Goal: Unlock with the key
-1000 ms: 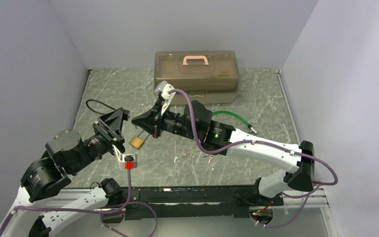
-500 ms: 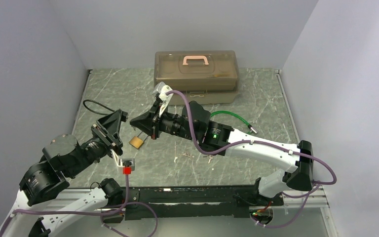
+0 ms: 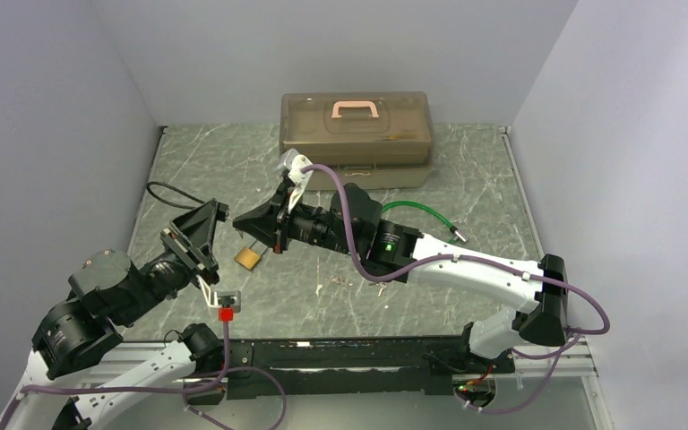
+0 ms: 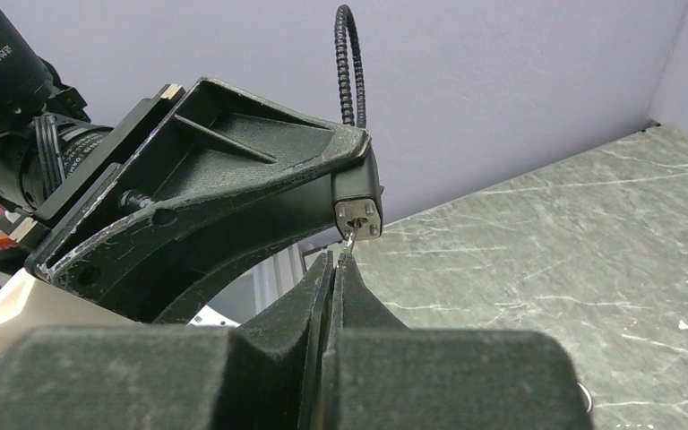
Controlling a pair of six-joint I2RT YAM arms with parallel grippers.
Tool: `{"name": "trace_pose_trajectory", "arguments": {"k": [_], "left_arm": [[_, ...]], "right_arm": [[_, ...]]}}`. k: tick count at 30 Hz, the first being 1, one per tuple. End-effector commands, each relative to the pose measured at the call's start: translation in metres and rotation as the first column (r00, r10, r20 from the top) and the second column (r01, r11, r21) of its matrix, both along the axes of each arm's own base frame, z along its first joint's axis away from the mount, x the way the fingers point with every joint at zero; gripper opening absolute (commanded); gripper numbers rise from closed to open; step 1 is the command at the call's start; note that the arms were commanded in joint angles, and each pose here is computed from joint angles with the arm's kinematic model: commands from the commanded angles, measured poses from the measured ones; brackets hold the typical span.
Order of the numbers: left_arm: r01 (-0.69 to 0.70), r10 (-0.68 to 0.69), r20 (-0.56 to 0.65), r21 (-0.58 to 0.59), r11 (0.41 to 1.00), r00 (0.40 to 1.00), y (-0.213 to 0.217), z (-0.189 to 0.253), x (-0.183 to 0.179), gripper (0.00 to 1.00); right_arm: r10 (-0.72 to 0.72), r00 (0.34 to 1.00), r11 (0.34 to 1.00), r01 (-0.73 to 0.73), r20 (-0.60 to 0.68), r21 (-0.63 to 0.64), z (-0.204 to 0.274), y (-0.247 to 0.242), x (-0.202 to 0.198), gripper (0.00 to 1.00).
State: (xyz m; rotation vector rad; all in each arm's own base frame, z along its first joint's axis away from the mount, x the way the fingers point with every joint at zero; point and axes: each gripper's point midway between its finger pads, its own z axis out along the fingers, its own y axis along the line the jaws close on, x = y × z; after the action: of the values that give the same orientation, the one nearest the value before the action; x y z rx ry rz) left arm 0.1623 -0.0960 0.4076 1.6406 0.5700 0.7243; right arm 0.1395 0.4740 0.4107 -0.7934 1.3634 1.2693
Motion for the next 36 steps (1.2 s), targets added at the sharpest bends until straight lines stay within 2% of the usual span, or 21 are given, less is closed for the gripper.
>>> {"name": "trace_pose_trajectory", "arguments": {"k": [1, 6, 12, 21, 26, 31, 36], "left_arm": [[0.333, -0.331, 0.047, -0.047, 0.942, 0.943, -0.054, 0.015, -0.033, 0.00], [0.367, -0.366, 0.034, -0.047, 0.929, 0.930, -0.060, 0.014, -0.037, 0.00], [0.410, -0.413, 0.052, 0.055, 0.910, 0.909, -0.062, -0.003, -0.045, 0.00], [0.391, -0.397, 0.036, 0.113, 0.914, 0.917, -0.060, -0.018, -0.041, 0.00], [0.331, -0.336, 0.019, 0.122, 0.936, 0.942, -0.055, -0.023, -0.030, 0.00], [0.278, -0.275, -0.048, 0.084, 0.957, 0.960, -0.048, -0.027, -0.023, 0.00], [0.328, -0.300, -0.179, 0.157, 0.931, 0.937, -0.051, -0.065, -0.030, 0.00]], "right_arm": [[0.019, 1.000, 0.999, -0.020, 0.016, 0.050, 0.005, 0.017, 0.000, 0.00], [0.022, 0.999, 0.998, -0.023, 0.024, 0.056, 0.007, 0.021, 0.002, 0.00], [0.009, 0.999, 0.997, -0.012, 0.038, 0.082, 0.018, 0.010, 0.007, 0.00], [0.038, 0.998, 0.995, -0.041, 0.040, 0.089, 0.028, -0.006, -0.003, 0.00], [0.050, 0.999, 0.996, -0.052, 0.020, 0.069, 0.023, -0.022, -0.013, 0.00], [0.044, 0.999, 0.999, -0.044, -0.009, 0.003, -0.005, -0.048, -0.021, 0.00], [0.044, 0.999, 0.996, -0.045, -0.018, -0.080, -0.029, -0.072, -0.029, 0.00]]}}
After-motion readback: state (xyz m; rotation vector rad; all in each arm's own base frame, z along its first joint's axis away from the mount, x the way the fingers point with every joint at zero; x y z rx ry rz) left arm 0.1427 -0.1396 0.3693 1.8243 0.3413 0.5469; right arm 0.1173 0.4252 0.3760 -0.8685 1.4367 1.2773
